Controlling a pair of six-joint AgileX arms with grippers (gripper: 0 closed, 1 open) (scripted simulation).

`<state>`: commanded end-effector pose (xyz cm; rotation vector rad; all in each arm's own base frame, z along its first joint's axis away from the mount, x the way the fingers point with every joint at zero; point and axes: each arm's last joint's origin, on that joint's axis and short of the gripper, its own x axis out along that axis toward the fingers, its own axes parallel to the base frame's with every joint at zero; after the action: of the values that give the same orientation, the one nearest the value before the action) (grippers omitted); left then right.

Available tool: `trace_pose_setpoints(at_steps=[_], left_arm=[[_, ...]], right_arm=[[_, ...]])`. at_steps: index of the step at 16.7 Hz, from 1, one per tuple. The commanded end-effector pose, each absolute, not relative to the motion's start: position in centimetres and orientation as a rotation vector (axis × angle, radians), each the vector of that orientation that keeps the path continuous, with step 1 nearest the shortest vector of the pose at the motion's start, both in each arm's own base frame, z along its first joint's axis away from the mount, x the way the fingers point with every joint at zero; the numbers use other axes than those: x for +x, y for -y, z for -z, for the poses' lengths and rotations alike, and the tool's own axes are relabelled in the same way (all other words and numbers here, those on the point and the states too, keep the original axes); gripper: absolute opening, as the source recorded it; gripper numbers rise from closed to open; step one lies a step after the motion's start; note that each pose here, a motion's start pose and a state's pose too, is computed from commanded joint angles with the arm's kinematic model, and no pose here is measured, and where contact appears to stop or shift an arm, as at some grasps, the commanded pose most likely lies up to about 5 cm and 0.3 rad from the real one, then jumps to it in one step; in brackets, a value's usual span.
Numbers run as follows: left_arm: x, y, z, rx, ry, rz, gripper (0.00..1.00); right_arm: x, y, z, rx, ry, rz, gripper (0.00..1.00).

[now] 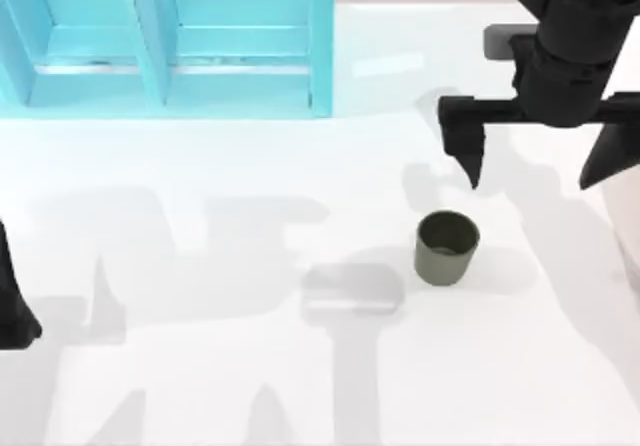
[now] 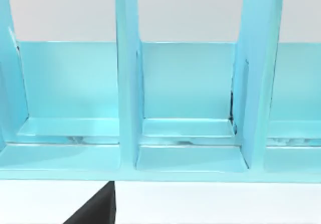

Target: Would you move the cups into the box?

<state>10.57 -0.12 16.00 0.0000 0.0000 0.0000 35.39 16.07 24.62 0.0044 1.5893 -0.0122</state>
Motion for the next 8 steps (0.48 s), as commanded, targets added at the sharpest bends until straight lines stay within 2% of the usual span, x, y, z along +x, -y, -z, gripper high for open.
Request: trace_pose_setpoints(at_steps=[3,8], left_arm=[[10.6,0.1,-16.0,0.000,0.000,0.000,1.00],[10.6,0.1,-16.0,0.000,0.000,0.000,1.00]], right_arm=[[35.2,-18.7,-23.9,0.009,-1.572,0.007,1.00],[35.1,-18.6,-23.9,0.010,-1.573,0.008,1.00]])
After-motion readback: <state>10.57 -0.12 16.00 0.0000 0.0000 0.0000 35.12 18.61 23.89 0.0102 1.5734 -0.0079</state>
